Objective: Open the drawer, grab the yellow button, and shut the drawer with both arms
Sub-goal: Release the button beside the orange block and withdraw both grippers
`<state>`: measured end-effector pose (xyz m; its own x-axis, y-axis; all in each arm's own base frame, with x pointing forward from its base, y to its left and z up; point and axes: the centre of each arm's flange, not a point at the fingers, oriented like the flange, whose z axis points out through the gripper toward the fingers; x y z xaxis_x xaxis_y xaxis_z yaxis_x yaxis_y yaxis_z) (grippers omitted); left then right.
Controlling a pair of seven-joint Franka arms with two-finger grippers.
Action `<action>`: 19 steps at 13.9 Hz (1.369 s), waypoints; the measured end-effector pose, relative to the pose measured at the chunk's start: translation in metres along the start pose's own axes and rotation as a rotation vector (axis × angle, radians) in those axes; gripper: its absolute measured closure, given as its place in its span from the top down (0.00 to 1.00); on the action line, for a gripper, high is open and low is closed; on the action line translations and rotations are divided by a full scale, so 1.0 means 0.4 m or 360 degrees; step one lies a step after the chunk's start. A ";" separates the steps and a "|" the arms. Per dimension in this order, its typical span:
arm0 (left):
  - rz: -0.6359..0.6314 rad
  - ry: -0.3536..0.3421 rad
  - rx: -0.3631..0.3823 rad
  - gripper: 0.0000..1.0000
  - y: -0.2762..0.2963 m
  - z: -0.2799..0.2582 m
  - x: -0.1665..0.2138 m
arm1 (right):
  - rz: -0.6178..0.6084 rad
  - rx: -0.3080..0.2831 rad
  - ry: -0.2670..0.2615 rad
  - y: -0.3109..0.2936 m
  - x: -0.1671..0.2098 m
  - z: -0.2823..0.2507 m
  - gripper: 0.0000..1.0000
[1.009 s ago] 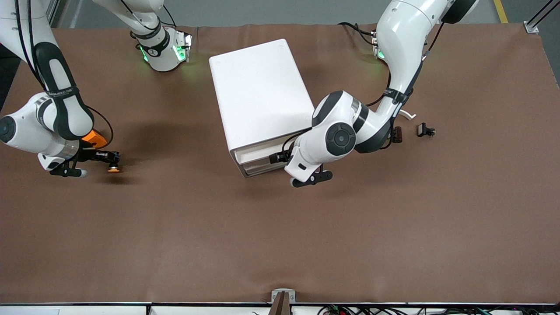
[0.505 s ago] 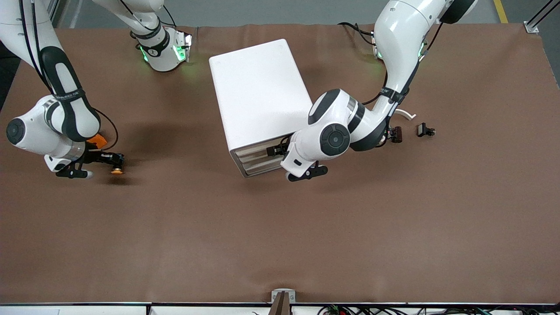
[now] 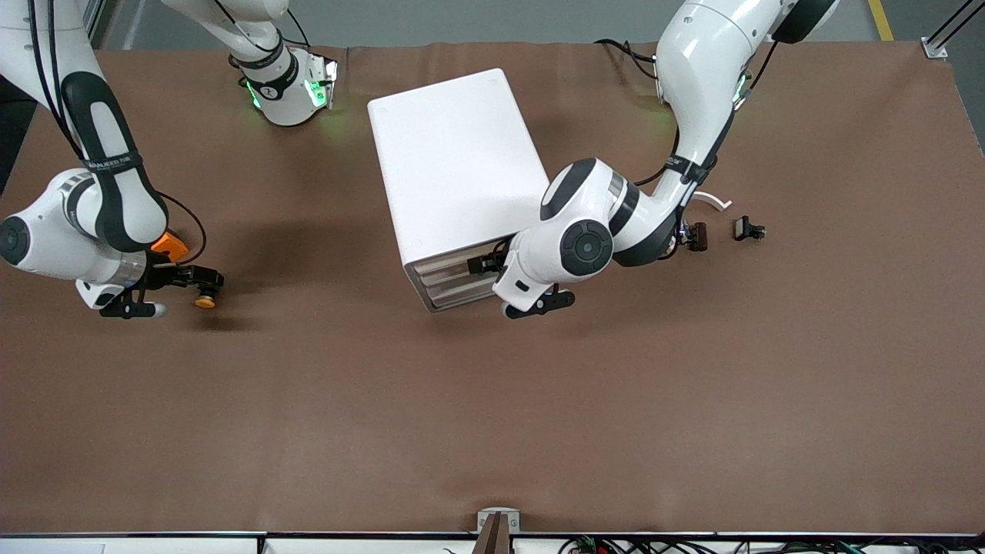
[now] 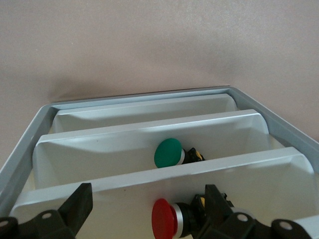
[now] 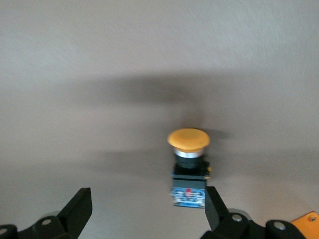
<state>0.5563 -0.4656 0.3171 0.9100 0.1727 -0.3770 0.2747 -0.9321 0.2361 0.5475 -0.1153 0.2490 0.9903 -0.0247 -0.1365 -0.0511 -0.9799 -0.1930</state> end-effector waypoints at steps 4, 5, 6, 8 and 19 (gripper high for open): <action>-0.0011 0.0094 -0.0012 1.00 -0.021 -0.073 0.037 | 0.0018 -0.0034 0.0020 -0.167 0.003 -0.091 1.00; -0.0017 0.0168 -0.0008 1.00 -0.045 -0.130 0.063 | 0.0018 -0.0066 0.0019 -0.205 -0.002 -0.114 1.00; -0.0026 0.0246 -0.0009 1.00 -0.074 -0.198 0.088 | 0.0012 -0.0110 0.0024 -0.241 -0.009 -0.141 1.00; -0.0052 0.0393 -0.0027 1.00 -0.141 -0.349 0.125 | -0.0017 -0.0155 0.0039 -0.302 -0.034 -0.217 1.00; -0.0084 0.0795 0.0464 1.00 -0.429 -0.811 0.052 | -0.0129 -0.0195 0.0034 -0.444 -0.172 -0.845 1.00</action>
<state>0.6288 -0.1987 0.5592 0.9530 0.2848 0.1037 0.2914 -0.9551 -0.0544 0.5322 -0.0065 0.6210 0.9932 0.0524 -0.1042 0.0439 -0.9956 -0.0824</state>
